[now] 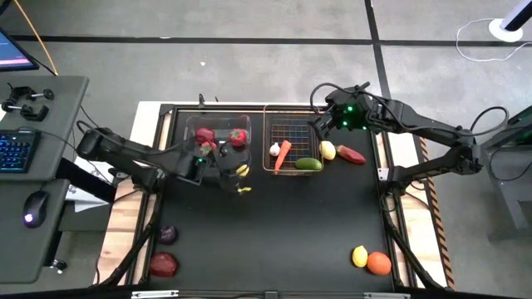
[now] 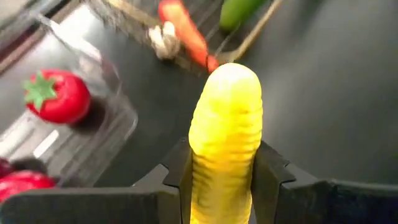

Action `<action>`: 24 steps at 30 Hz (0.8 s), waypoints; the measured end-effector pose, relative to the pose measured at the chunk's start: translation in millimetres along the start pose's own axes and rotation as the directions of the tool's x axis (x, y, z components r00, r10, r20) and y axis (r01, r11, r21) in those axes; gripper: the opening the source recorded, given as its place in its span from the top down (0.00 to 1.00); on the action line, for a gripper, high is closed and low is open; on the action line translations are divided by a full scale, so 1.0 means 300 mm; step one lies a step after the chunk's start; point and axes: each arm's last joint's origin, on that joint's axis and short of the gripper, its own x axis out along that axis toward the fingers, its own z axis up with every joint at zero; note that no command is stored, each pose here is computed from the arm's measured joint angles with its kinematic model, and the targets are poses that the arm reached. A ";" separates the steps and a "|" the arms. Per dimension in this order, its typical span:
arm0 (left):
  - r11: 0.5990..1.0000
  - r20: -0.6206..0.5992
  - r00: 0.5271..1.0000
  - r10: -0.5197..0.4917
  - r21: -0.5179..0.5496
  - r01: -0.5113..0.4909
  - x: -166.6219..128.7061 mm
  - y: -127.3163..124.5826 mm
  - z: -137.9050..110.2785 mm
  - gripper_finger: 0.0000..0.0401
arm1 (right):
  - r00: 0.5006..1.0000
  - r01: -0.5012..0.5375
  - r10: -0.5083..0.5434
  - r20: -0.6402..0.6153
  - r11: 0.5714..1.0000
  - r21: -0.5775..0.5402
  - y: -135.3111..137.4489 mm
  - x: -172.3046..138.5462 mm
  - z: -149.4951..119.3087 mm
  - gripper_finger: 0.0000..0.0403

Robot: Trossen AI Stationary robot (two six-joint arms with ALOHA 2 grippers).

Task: Sort produce into baskets
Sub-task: Put the corn into the transparent bin

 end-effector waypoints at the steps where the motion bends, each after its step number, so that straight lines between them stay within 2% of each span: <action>1: 1.000 0.022 1.000 0.006 -0.007 -0.006 -0.011 -0.002 0.015 0.79 | 1.000 -0.001 0.001 0.000 1.000 0.006 0.000 0.000 0.000 0.09; 6: 0.995 0.169 0.981 0.094 0.016 -0.098 -0.069 -0.001 0.093 0.79 | 1.000 0.000 0.000 0.000 1.000 0.001 0.000 0.000 0.000 0.09; 9: 0.986 0.214 0.965 0.150 0.033 -0.161 -0.077 0.018 0.125 0.78 | 1.000 0.003 -0.003 0.002 1.000 0.006 0.000 0.000 0.000 0.09; 12: 0.967 0.209 0.950 0.233 0.057 -0.250 -0.057 0.056 0.134 0.77 | 1.000 0.005 -0.005 0.002 1.000 0.005 0.000 0.000 0.000 0.09; 16: 0.920 0.196 0.903 0.381 0.020 -0.392 -0.009 0.135 0.143 0.76 | 1.000 0.007 -0.007 0.003 1.000 -0.010 -0.001 0.000 0.000 0.09; 20: 0.906 0.159 0.893 0.421 -0.026 -0.422 0.017 0.191 0.164 0.76 | 1.000 0.026 -0.026 0.010 1.000 -0.016 -0.002 0.000 0.001 0.09; 24: 0.904 0.117 0.896 0.428 -0.059 -0.424 0.037 0.242 0.183 0.75 | 0.999 0.049 -0.050 0.020 0.998 0.027 -0.005 0.000 0.002 0.09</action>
